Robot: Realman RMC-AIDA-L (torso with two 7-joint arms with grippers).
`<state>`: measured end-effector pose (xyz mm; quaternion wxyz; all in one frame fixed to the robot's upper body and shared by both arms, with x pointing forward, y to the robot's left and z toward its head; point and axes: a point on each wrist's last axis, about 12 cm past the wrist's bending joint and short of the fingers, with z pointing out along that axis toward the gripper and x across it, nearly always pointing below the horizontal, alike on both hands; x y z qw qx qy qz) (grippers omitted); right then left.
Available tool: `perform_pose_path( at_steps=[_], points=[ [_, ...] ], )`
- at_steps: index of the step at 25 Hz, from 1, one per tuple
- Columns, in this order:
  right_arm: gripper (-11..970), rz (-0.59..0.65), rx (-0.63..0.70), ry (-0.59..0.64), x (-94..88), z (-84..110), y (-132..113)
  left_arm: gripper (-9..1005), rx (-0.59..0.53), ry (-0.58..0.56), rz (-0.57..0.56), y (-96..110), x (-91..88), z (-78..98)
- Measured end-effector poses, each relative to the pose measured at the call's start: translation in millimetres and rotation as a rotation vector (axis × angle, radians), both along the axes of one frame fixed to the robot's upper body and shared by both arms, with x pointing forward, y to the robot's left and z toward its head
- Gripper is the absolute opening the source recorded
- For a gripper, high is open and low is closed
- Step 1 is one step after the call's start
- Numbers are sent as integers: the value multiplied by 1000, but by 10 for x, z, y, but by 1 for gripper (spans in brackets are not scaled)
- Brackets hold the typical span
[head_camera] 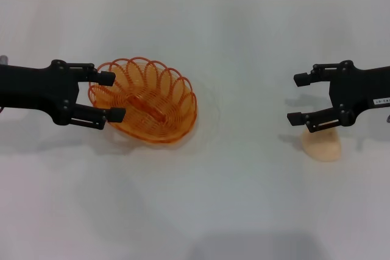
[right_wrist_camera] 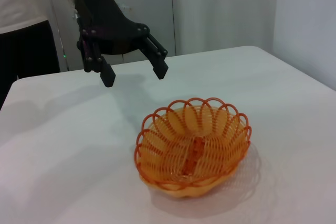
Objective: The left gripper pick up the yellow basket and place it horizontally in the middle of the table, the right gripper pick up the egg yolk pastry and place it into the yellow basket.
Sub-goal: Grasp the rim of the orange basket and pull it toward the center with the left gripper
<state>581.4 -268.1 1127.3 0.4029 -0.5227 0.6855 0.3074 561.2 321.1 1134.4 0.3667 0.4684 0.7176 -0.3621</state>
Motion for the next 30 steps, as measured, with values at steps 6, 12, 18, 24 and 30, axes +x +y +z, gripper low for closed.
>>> perform_pose_path(
  at_steps=[6, 12, 18, 24, 30],
  points=[
    [857, 0, 1, -2, 1, 1, 2, 854, -2, 7, 4, -2, 3, 2],
    [857, -1, 0, -3, 0, 2, -3, 851, -2, 9, 4, -4, 4, 6],
    [858, 0, -1, -8, 2, 12, -2, 847, -2, 7, 2, -8, 11, 14],
    [858, -12, -1, -28, -41, 10, -57, 844, 21, 61, 42, -50, 51, 136],
    [858, -26, -1, -50, -95, 8, -92, 840, 131, 162, 157, -137, 85, 405]
  ],
)
